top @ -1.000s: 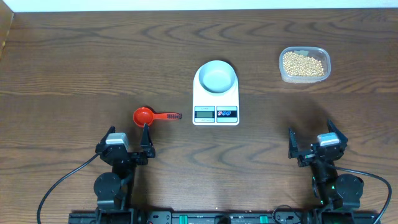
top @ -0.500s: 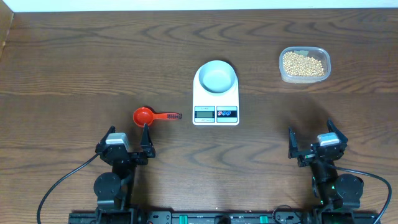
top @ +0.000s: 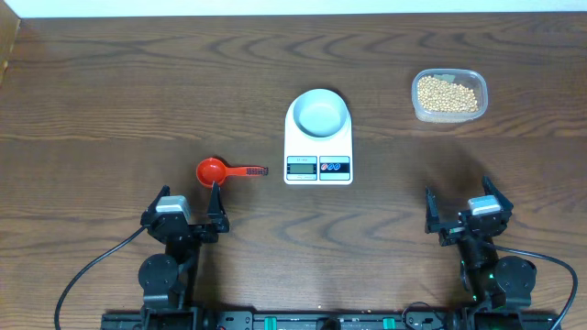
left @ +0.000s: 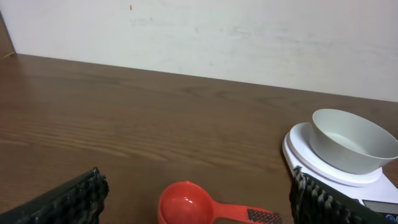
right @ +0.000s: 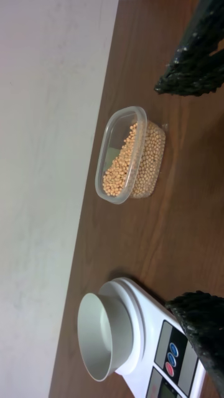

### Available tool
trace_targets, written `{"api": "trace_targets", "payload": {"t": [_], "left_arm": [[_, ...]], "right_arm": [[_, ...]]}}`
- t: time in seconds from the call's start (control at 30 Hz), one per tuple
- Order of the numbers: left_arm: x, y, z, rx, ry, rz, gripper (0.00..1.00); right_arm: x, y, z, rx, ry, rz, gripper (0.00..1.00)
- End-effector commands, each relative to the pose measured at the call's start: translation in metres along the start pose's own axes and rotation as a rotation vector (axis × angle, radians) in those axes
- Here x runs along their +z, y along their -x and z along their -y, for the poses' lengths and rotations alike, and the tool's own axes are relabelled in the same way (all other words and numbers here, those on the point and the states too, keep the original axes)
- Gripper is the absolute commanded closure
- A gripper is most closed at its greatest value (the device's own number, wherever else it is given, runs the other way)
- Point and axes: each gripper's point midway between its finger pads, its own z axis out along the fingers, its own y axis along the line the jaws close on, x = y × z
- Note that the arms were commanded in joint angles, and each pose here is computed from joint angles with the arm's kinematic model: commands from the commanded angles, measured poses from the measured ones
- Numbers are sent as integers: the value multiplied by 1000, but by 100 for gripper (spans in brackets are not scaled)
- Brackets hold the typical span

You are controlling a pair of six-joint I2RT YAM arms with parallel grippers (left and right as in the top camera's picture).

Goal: Scoop item into bowl and weigh 50g on scale

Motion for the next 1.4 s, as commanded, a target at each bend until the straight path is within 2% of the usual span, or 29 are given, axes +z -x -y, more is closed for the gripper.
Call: {"api": "trace_targets", "payload": {"t": [0.0, 0.63, 0.97, 1.37], "left_arm": [[2, -16, -2, -3, 5, -38, 4], [2, -10, -6, -40, 32, -14, 4], [-9, 44, -1, -36, 22, 117, 4], [-33, 112, -5, -42, 81, 250, 4]], "right_arm": [[0, -1, -2, -11, 11, 0, 1], [0, -1, -2, -11, 11, 0, 1], [0, -1, -2, -11, 11, 0, 1], [0, -1, -2, -11, 11, 0, 1]]}}
